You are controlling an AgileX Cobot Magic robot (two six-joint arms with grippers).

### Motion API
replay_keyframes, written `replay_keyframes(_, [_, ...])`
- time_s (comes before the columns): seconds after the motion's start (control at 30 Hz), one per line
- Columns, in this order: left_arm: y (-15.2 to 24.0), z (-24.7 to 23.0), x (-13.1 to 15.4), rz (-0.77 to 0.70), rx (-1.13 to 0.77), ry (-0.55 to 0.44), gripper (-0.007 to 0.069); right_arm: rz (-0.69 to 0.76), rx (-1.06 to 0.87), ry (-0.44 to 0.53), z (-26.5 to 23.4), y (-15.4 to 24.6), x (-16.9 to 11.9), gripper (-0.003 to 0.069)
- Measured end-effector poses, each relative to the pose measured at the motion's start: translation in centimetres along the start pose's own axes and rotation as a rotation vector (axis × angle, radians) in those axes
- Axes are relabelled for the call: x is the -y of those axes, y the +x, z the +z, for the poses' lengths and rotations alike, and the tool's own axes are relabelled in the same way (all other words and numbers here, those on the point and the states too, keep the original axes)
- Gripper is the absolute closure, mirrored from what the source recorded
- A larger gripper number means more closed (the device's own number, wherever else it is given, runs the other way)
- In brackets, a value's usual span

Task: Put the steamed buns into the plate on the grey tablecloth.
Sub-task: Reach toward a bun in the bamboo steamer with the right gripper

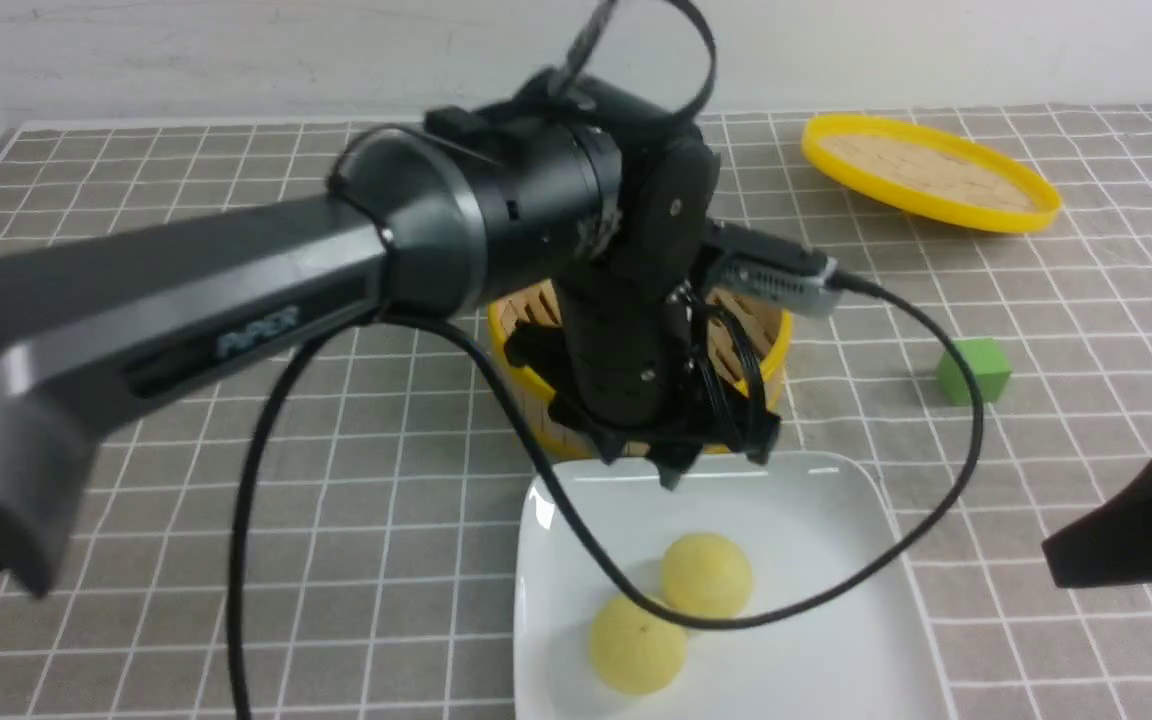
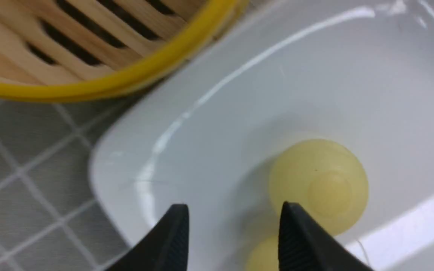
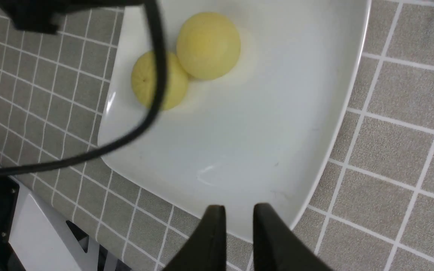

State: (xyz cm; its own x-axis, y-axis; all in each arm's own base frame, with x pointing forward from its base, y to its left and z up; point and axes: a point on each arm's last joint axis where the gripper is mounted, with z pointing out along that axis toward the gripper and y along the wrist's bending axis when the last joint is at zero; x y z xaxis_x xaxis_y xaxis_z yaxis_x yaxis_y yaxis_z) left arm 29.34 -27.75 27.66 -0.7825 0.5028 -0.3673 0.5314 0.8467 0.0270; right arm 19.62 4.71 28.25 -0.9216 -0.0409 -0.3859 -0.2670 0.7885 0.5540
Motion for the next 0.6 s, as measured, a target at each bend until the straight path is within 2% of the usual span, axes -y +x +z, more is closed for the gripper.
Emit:
replay_keyframes(0.13, [0.2, -4.4, -2.2, 0.011, 0.084, -0.170, 0.0369, 0.001, 0.000, -0.003, 0.0, 0.0, 0.0, 0.0541])
replay_keyframes(0.17, [0.5, -5.8, -3.3, -0.003, 0.091, -0.229, 0.0430, 0.001, 0.000, -0.003, 0.0, 0.0, 0.0, 0.0555])
replay_keyframes(0.2, [0.9, -7.3, -5.2, -0.033, 0.093, -0.306, 0.0523, 0.000, 0.001, 0.000, 0.0, 0.0, 0.0, 0.0592])
replay_keyframes(0.23, [1.1, -8.1, -6.5, -0.061, 0.098, -0.338, 0.0575, -0.005, 0.002, 0.004, -0.1, -0.1, 0.0, 0.0619])
replay_keyframes(0.27, [1.1, -8.4, -6.8, -0.067, 0.102, -0.345, 0.0575, -0.006, 0.002, 0.005, -0.1, -0.1, 0.0, 0.0619])
replay_keyframes(0.3, [1.3, -9.1, -8.5, -0.108, 0.103, -0.363, 0.0605, -0.009, 0.008, 0.006, -0.2, -0.3, -0.1, 0.0655])
replay_keyframes(0.33, [1.7, -9.6, -10.5, -0.161, 0.094, -0.366, 0.0613, -0.003, 0.014, 0.009, -0.4, -0.6, -0.2, 0.0662])
replay_keyframes(0.37, [1.8, -9.6, -10.7, -0.165, 0.092, -0.365, 0.0614, -0.004, 0.018, 0.009, -0.5, -0.7, -0.3, 0.0663])
replay_keyframes(0.43, [2.6, -10.0, -13.5, -0.239, 0.064, -0.337, 0.0614, 0.009, 0.033, 0.011, -0.9, -1.4, -0.5, 0.0662])
replay_keyframes(0.53, [4.9, -9.6, -17.6, -0.371, -0.006, -0.222, 0.0614, -0.013, 0.034, 0.033, -0.8, -3.4, -1.5, 0.0659])
replay_keyframes(0.6, [6.2, -9.2, -19.0, -0.425, -0.035, -0.163, 0.0614, -0.048, 0.007, 0.040, 0.2, -4.7, -2.4, 0.0659])
